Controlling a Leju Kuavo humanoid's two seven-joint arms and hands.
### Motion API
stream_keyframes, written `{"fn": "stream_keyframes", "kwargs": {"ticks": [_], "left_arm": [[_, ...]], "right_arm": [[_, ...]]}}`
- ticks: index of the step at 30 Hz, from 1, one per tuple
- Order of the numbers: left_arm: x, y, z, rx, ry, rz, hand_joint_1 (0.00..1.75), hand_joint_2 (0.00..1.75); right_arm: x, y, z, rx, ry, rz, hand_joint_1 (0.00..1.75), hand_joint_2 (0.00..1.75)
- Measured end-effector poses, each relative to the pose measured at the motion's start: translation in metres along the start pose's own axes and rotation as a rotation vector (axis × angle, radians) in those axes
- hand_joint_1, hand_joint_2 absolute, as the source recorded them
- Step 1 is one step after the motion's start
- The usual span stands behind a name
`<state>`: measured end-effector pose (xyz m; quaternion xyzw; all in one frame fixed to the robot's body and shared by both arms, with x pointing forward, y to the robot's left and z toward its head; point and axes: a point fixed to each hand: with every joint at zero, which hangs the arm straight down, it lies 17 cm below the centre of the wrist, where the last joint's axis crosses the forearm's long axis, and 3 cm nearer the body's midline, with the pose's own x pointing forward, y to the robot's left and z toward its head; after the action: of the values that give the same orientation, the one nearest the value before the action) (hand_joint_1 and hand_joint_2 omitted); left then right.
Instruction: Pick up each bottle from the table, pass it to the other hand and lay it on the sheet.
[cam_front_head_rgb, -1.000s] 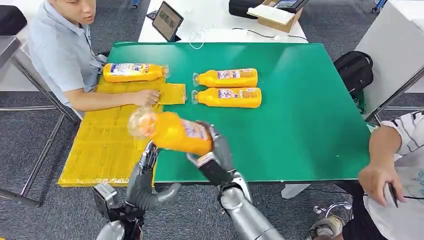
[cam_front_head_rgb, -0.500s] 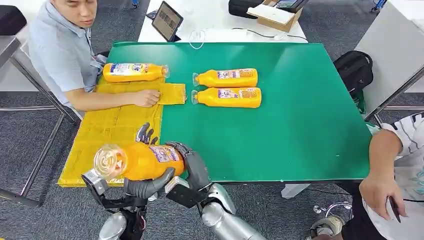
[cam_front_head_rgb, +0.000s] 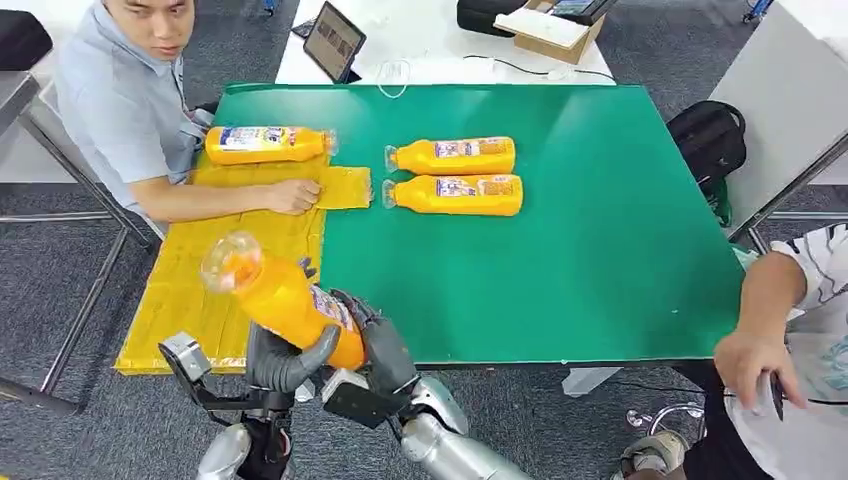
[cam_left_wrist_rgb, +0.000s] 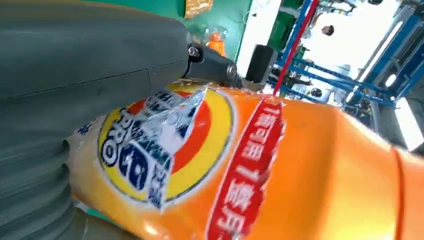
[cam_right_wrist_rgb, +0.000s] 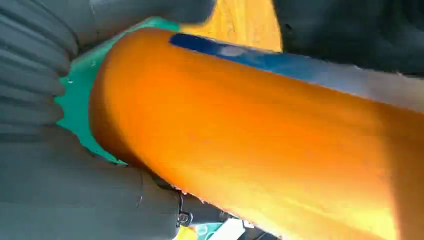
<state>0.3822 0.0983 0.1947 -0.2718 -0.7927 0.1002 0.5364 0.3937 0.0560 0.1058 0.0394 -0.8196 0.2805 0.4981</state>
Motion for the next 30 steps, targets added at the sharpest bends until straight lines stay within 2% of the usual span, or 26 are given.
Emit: {"fn": "stream_keyframes", "kwargs": {"ticks": [1, 6, 11, 15, 18, 20, 22, 24, 27, 30], "left_arm": [[-0.001, 0.001, 0.000, 0.001, 0.006, 0.012, 1.75, 1.75], [-0.006, 0.004, 0.000, 0.010, 0.054, 0.073, 1.75, 1.75], [-0.020, 0.026, 0.005, 0.109, 0.118, 0.037, 1.75, 1.75], [-0.020, 0.036, 0.006, 0.145, 0.124, 0.020, 1.75, 1.75], [-0.016, 0.055, 0.005, 0.206, 0.109, -0.006, 1.75, 1.75], [-0.008, 0.069, 0.004, 0.239, 0.073, -0.090, 1.75, 1.75], [0.003, 0.084, 0.001, 0.269, 0.017, -0.308, 1.75, 1.75], [0.012, 0.094, -0.005, 0.280, -0.016, -0.430, 1.75, 1.75], [0.018, 0.099, -0.014, 0.282, -0.044, -0.514, 1.75, 1.75], [0.025, 0.098, -0.024, 0.244, -0.089, -0.729, 1.75, 1.75]], "right_arm": [[-0.001, 0.000, 0.001, 0.001, 0.001, 0.006, 0.00, 0.00], [-0.005, -0.005, 0.006, -0.036, -0.001, 0.081, 0.00, 0.00], [-0.011, -0.013, 0.032, -0.115, 0.021, 0.128, 0.00, 0.00], [-0.011, -0.015, 0.046, -0.134, 0.025, 0.136, 0.00, 0.00], [0.001, -0.025, 0.052, -0.169, -0.020, 0.173, 0.00, 0.00], [0.010, -0.033, 0.057, -0.187, -0.055, 0.212, 0.00, 0.00], [0.025, -0.053, 0.061, -0.227, -0.107, 0.277, 0.00, 0.00], [0.037, -0.075, 0.064, -0.291, -0.130, 0.305, 0.00, 0.00], [0.051, -0.097, 0.069, -0.358, -0.152, 0.334, 0.00, 0.00], [0.076, -0.133, 0.069, -0.464, -0.192, 0.390, 0.00, 0.00]]}}
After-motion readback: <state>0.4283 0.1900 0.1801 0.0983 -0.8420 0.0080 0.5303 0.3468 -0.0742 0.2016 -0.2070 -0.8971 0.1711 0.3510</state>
